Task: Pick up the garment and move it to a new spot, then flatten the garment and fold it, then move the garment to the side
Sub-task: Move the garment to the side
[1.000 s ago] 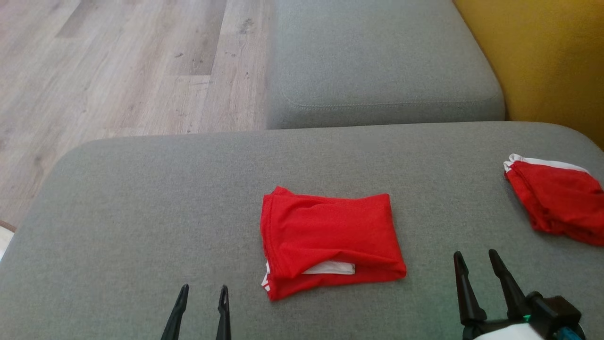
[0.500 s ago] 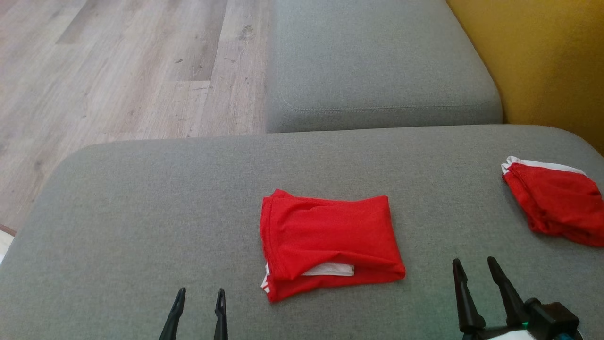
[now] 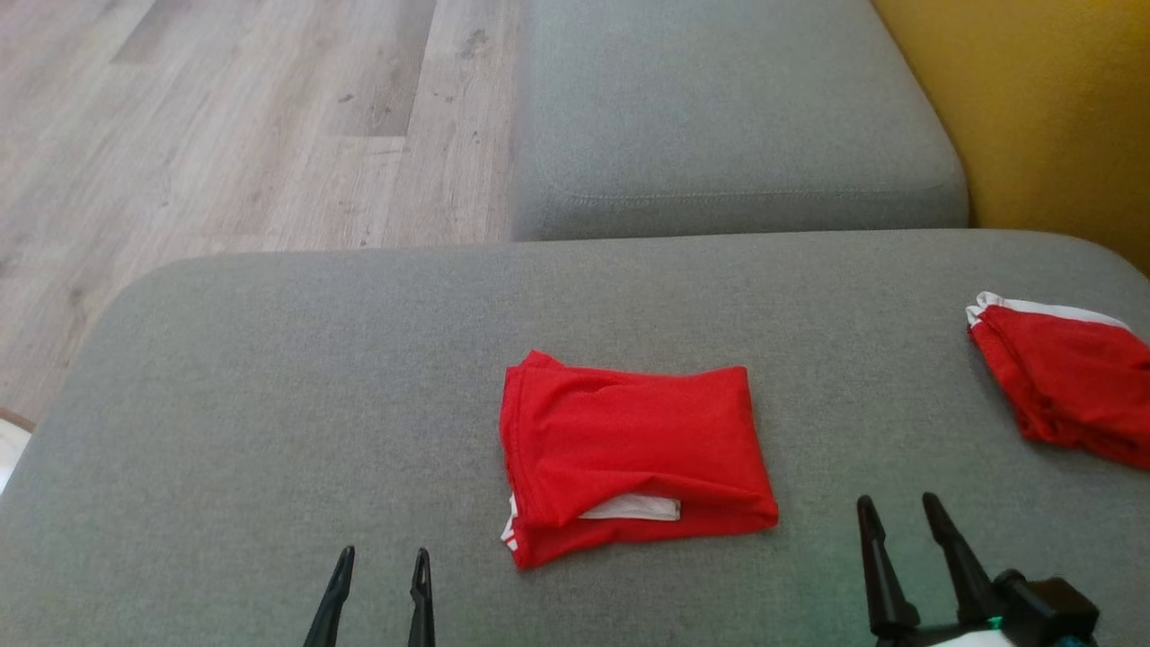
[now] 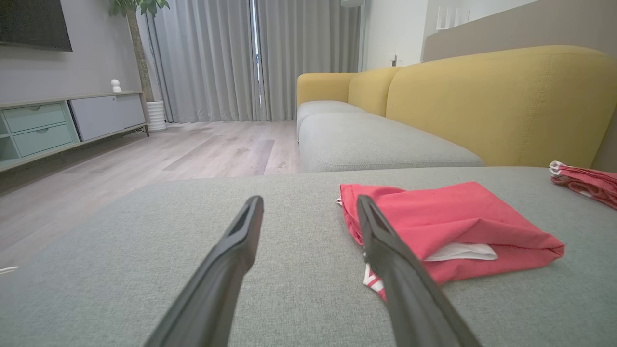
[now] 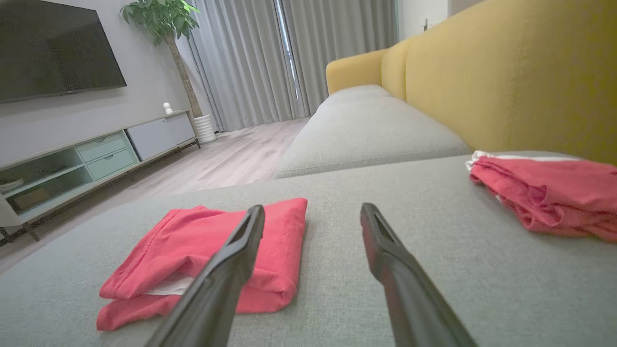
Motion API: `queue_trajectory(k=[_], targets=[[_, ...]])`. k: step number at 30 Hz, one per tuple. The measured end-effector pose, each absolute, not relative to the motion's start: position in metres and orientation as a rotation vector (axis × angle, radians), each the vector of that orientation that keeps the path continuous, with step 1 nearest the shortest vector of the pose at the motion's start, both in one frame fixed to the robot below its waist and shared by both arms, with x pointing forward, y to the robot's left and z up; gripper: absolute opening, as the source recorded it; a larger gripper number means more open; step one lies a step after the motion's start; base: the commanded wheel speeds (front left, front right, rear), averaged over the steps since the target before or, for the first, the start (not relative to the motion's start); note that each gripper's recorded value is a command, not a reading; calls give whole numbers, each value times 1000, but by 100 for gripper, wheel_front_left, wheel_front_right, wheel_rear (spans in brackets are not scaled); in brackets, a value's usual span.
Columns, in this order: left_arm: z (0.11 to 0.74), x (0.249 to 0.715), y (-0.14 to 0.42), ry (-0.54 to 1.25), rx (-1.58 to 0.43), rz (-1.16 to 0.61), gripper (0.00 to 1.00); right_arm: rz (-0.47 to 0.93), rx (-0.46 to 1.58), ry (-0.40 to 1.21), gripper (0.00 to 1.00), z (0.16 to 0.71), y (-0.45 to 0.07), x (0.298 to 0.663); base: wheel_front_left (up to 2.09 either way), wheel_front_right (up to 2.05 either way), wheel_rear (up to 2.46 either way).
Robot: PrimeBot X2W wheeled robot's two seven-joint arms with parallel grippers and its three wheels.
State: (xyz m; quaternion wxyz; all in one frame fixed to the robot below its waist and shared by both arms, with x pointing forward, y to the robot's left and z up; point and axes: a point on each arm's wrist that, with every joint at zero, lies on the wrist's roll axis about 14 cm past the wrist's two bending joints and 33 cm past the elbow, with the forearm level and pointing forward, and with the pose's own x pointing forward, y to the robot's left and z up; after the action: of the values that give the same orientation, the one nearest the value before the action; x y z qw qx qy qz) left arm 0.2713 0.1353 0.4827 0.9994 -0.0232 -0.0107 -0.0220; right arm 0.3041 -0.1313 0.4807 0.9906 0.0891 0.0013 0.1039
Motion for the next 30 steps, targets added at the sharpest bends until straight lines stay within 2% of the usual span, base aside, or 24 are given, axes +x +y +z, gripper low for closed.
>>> queue_trajectory(k=[8, 14, 28, 29, 30], targets=[[472, 273, 130, 26, -47, -54, 100, 244, 249, 110, 100, 453, -115, 310, 0, 0, 0], [461, 279, 123, 72, -53, -68, 100, 292, 281, 158, 100, 446, -104, 344, 0, 0, 0], [458, 312, 119, 92, -44, -74, 100, 331, 476, 586, 100, 384, -70, 398, 0, 0, 0], [456, 314, 119, 100, -44, -72, 100, 330, 466, 630, 62, 374, -69, 399, 0, 0, 0], [455, 315, 119, 104, -43, -72, 100, 335, 457, 640, 0, 372, -67, 401, 0, 0, 0]])
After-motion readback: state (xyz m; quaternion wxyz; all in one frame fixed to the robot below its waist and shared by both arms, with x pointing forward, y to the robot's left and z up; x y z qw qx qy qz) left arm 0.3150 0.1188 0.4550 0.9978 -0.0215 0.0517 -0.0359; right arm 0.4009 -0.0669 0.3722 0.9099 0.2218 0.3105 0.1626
